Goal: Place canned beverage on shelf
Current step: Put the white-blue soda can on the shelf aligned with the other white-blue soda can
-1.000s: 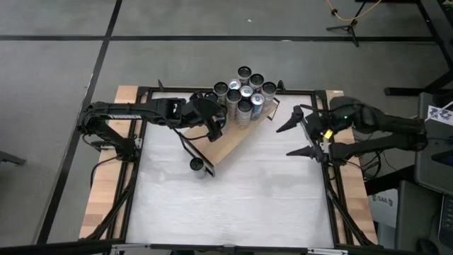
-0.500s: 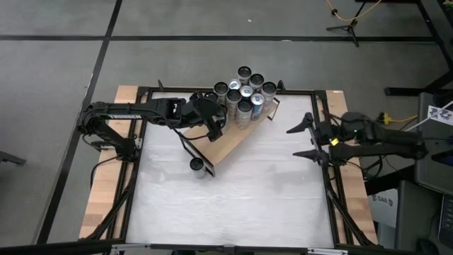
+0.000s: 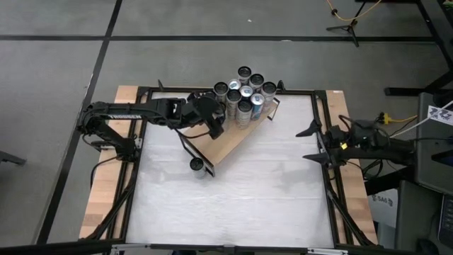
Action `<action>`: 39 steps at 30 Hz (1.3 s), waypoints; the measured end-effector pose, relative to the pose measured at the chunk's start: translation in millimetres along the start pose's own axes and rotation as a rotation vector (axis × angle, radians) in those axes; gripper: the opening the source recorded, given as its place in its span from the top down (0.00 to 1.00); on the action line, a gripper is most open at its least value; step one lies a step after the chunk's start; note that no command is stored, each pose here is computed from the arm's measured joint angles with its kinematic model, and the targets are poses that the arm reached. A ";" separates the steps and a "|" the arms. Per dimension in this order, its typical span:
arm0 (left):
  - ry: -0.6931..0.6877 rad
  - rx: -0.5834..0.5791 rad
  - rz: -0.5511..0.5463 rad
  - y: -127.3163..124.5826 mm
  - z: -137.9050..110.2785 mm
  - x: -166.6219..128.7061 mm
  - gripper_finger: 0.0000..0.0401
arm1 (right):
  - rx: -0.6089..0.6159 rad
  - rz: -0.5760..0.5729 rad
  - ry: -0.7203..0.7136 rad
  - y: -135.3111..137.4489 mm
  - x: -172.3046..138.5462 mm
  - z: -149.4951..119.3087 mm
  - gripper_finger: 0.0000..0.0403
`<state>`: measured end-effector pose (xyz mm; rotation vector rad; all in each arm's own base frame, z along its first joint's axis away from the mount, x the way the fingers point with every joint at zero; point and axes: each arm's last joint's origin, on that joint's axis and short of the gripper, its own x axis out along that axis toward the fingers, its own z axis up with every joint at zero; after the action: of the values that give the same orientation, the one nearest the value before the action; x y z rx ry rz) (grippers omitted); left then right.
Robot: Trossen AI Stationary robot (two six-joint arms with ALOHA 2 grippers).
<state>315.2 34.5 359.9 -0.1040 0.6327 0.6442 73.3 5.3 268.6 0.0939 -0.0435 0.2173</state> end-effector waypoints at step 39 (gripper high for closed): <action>0.020 0.006 -0.081 -2.2 -0.3 0.0 0.25 | 0.001 -0.051 0.047 -4.8 1.7 -29.3 0.04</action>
<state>316.4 32.7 359.5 -0.1303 0.6467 0.5635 76.9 3.9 239.1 0.0910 0.0056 0.1682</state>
